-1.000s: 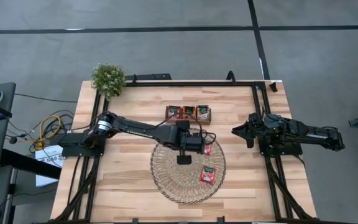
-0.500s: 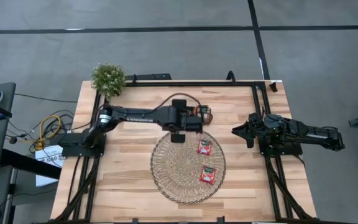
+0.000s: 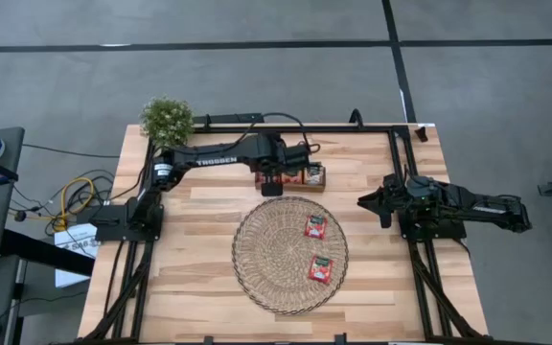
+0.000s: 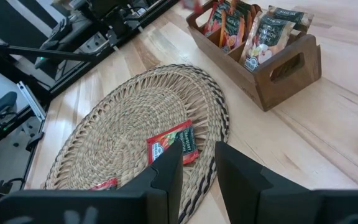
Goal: Pick & Place Tea
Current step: Put the red tea bag into the left section of the wooden organizer
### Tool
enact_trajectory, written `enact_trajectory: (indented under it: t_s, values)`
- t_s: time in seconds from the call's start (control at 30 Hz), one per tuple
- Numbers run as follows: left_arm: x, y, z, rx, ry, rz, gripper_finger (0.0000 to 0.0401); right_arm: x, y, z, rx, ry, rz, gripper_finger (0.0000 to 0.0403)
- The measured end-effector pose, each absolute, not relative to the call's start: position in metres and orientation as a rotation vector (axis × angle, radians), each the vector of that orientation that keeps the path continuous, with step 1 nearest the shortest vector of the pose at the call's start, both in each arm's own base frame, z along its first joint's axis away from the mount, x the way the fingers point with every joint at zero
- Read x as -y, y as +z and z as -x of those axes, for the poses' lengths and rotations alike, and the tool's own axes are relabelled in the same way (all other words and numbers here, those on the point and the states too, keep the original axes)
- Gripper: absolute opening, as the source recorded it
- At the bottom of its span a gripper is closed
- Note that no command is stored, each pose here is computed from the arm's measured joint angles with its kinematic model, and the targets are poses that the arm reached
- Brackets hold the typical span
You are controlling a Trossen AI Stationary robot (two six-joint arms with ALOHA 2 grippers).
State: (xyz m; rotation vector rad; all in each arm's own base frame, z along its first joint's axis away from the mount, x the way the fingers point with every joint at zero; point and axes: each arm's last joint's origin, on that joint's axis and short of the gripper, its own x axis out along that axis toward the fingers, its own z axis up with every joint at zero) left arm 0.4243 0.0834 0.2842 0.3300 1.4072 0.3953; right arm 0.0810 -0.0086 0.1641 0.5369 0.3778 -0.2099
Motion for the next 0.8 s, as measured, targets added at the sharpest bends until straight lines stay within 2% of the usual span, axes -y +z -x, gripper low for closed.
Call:
enact_trajectory:
  t_s: [0.37,0.8]
  values:
    - [-0.114,0.283,-0.422,-1.371,0.358,-0.233,0.0,0.009,0.164,-0.081,-0.378,-0.21,-0.537,0.0087]
    - [-0.12,0.246,-0.423,-1.413,0.317,-0.254,0.0,0.009,0.164,-0.081,-0.378,-0.211,-0.537,0.0087]
